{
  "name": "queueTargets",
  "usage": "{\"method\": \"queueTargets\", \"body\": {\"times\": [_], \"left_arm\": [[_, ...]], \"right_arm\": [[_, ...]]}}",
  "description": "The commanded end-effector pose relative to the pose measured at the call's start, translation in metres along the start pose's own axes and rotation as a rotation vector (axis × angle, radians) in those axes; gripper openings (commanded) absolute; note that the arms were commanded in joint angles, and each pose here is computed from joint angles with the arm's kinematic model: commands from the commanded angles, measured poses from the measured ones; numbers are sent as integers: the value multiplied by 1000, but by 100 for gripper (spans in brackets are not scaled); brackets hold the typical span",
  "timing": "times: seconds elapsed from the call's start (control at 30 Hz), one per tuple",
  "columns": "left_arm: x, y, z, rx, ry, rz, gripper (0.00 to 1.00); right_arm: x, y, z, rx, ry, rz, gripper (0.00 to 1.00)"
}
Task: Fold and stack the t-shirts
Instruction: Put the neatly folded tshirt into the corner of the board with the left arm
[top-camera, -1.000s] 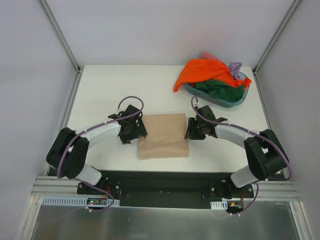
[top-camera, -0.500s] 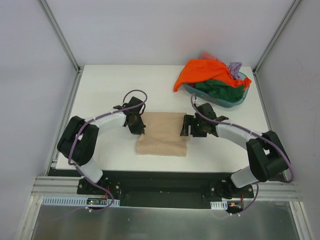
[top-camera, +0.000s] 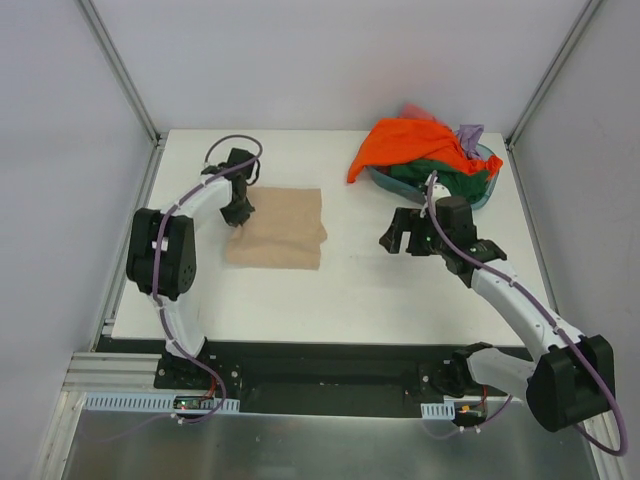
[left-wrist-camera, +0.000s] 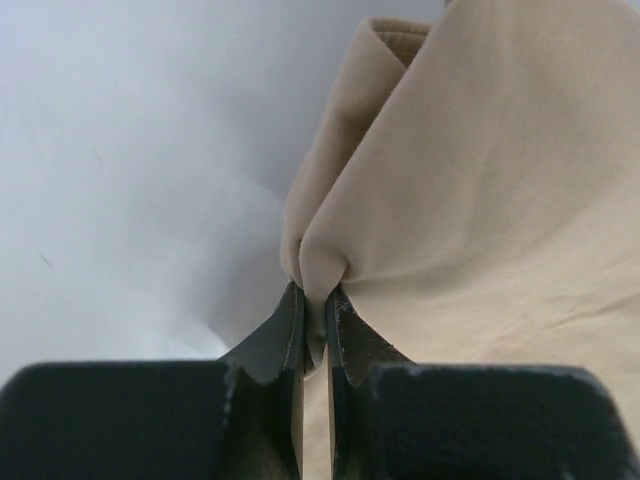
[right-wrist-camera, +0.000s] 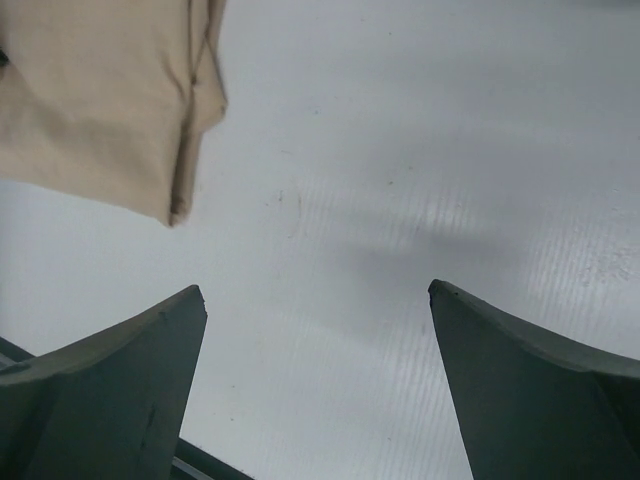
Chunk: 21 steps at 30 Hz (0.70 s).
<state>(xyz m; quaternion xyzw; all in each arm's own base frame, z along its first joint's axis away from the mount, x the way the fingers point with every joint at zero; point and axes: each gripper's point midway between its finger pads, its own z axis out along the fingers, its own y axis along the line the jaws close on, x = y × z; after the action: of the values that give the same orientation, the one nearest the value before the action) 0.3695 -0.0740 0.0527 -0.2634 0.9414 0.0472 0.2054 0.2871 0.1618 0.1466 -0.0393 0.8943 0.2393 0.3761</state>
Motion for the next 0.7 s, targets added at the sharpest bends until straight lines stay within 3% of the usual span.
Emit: {"method": "queueTargets", "body": {"times": [0.0, 0.17, 0.4, 0.67], "left_arm": [[-74, 34, 16, -176, -105, 55, 0], [-128, 32, 46, -194, -119, 57, 0], [-203, 28, 71, -254, -243, 104, 0], [-233, 51, 102, -275, -247, 75, 0]], "right_arm": [[6, -21, -8, 69, -4, -34, 96], [6, -38, -10, 141, -25, -39, 96], [6, -57, -8, 221, -22, -32, 96], [14, -76, 1, 303, 10, -12, 96]]}}
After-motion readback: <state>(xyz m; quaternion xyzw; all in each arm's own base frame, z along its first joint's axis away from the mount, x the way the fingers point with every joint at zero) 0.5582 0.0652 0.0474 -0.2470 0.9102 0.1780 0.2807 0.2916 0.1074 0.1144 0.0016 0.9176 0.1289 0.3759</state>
